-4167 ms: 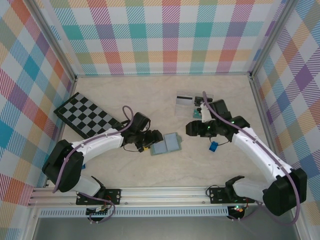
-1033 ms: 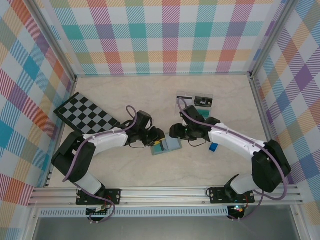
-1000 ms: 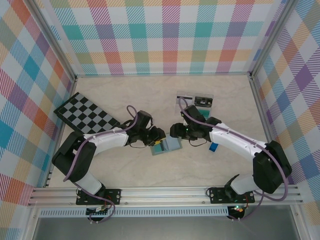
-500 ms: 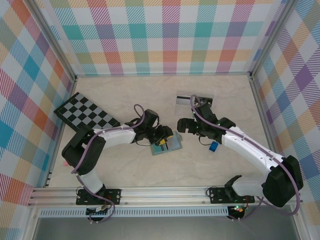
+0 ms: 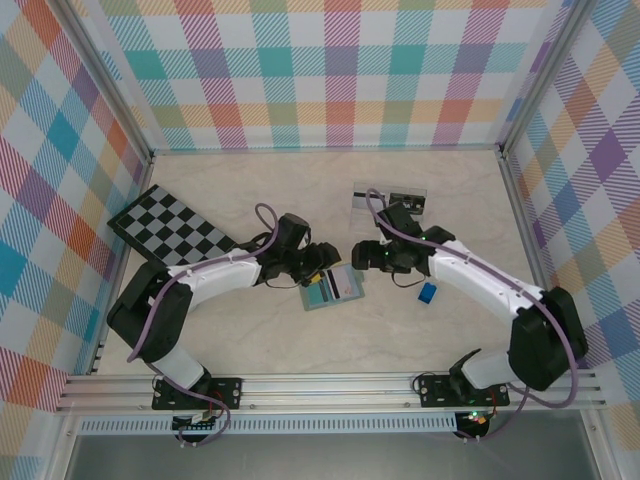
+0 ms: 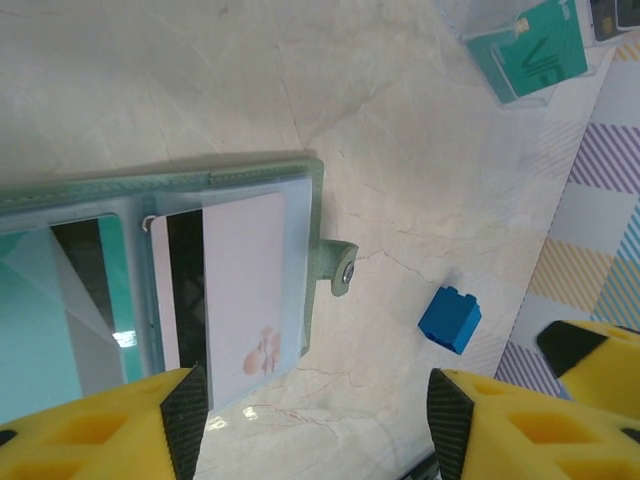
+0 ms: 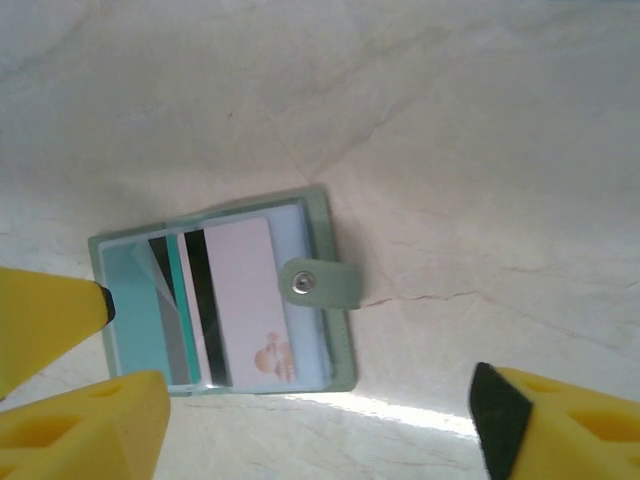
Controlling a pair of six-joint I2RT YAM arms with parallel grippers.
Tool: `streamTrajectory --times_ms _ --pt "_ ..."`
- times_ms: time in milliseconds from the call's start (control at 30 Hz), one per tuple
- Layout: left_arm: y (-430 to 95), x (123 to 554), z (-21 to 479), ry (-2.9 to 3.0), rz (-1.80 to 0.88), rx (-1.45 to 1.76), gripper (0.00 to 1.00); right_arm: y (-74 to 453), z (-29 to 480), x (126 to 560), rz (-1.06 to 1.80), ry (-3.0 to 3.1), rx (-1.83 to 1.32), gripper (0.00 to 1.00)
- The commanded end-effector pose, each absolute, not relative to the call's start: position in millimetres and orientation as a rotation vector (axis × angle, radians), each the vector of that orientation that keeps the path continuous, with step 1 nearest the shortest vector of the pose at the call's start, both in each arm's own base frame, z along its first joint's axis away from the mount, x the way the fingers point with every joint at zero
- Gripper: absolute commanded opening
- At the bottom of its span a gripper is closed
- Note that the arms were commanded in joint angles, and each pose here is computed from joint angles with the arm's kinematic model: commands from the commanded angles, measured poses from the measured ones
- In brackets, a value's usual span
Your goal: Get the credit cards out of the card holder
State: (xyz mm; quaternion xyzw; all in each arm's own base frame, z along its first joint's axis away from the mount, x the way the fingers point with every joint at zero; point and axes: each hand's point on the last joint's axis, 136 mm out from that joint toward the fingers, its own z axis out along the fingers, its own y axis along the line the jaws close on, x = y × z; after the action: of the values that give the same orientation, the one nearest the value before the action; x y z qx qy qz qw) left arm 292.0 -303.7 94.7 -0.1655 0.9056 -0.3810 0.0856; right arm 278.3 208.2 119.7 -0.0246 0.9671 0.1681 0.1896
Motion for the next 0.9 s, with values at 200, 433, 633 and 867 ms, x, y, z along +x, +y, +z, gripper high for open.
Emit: streamTrajectory --times_ms 200,433,633,867 --pt "-286.4 278.3 66.4 2.781 -1.058 -0.534 0.45 247.7 92.6 262.8 0.661 2.885 -0.099 0.38" --pt "-295.5 277.7 57.2 2.806 -1.109 -0.525 0.34 258.9 65.0 257.2 0.55 2.965 -0.15 0.17" --pt "-299.1 277.6 53.0 2.82 -1.125 -0.517 0.32 252.8 48.9 264.0 0.428 2.997 -0.104 0.12" --pt "-305.0 277.0 48.1 2.832 -1.159 -0.501 0.32 257.4 37.4 263.3 0.45 3.028 -0.067 0.15"
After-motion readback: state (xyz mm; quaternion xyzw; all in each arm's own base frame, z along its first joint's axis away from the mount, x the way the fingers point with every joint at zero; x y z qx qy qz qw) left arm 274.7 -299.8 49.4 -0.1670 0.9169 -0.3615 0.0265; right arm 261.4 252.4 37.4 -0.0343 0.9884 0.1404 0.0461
